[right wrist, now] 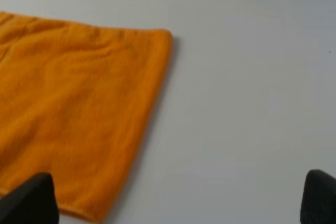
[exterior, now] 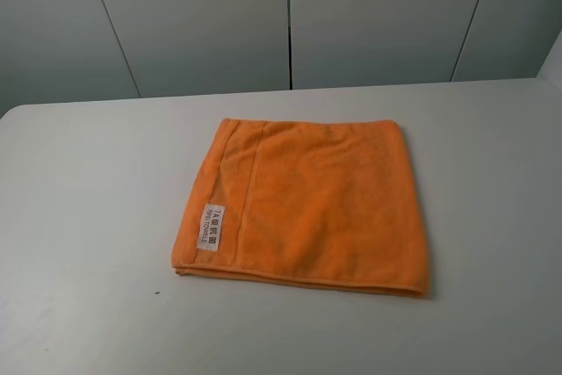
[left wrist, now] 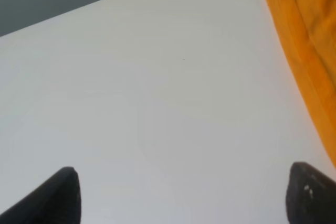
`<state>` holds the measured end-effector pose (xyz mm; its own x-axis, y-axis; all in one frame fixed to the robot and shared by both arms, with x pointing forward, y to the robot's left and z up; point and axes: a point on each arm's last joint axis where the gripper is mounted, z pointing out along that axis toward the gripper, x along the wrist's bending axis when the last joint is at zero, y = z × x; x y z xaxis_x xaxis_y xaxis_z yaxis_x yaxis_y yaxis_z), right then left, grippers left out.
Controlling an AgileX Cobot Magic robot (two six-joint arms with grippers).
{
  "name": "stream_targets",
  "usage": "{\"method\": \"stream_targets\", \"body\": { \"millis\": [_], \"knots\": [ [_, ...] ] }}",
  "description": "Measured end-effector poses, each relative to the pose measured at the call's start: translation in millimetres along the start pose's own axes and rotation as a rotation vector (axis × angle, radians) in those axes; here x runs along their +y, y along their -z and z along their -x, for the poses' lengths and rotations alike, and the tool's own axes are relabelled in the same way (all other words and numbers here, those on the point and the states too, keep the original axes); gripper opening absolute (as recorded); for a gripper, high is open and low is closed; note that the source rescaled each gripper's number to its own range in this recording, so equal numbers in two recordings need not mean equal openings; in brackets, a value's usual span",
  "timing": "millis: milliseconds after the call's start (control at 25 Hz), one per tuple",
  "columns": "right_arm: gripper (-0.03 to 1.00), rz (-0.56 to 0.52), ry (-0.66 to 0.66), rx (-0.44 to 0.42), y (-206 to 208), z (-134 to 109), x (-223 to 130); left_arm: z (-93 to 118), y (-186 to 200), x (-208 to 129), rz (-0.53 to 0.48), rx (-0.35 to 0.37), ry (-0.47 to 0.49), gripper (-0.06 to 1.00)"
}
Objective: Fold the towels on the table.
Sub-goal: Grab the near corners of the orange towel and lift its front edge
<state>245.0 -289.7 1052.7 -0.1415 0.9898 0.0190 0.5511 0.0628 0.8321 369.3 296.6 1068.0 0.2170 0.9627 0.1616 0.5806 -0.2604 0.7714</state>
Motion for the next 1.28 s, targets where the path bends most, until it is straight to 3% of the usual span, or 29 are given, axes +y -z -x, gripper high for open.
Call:
{"method": "stream_targets", "body": {
  "millis": [120, 240, 360, 440, 560, 760, 960, 1120, 1280],
  "knots": [
    [1.00, -0.121, 0.037, 0.041, -17.2, -1.0, 9.4, -2.3, -26.4, 13.2, -0.053, -0.038, -0.046, 1.00],
    [1.00, -0.268, 0.134, 0.147, -39.2, -5.4, 18.9, -0.6, -61.0, 22.3, -0.106, -0.082, -0.160, 1.00],
    [1.00, -0.374, 0.240, 0.267, -61.3, -11.4, 28.6, 7.9, -96.2, 25.6, -0.153, -0.135, -0.335, 1.00],
    [1.00, -0.423, 0.319, 0.321, -77.1, -14.3, 34.0, 15.8, -118.0, 27.2, -0.190, -0.178, -0.523, 1.00],
    [1.00, -0.494, 0.424, 0.387, -104.5, -20.3, 41.0, 33.9, -149.9, 27.9, -0.251, -0.260, -0.705, 1.00],
    [1.00, -0.618, 0.616, 0.515, -152.9, -41.2, 39.4, 74.5, -190.6, 22.8, -0.346, -0.404, -0.870, 1.00],
    [1.00, -0.708, 0.834, 0.596, -188.7, -69.3, 20.0, 109.9, -204.0, 8.2, -0.410, -0.522, -1.087, 1.00],
    [1.00, -0.763, 0.984, 0.653, -200.4, -93.9, 8.7, 122.9, -202.2, 5.8, -0.396, -0.562, -1.176, 1.00],
    [1.00, -0.783, 1.004, 0.661, -216.1, -110.2, 8.0, 130.6, -199.7, 5.2, -0.381, -0.596, -1.174, 1.00]
  ]
}}
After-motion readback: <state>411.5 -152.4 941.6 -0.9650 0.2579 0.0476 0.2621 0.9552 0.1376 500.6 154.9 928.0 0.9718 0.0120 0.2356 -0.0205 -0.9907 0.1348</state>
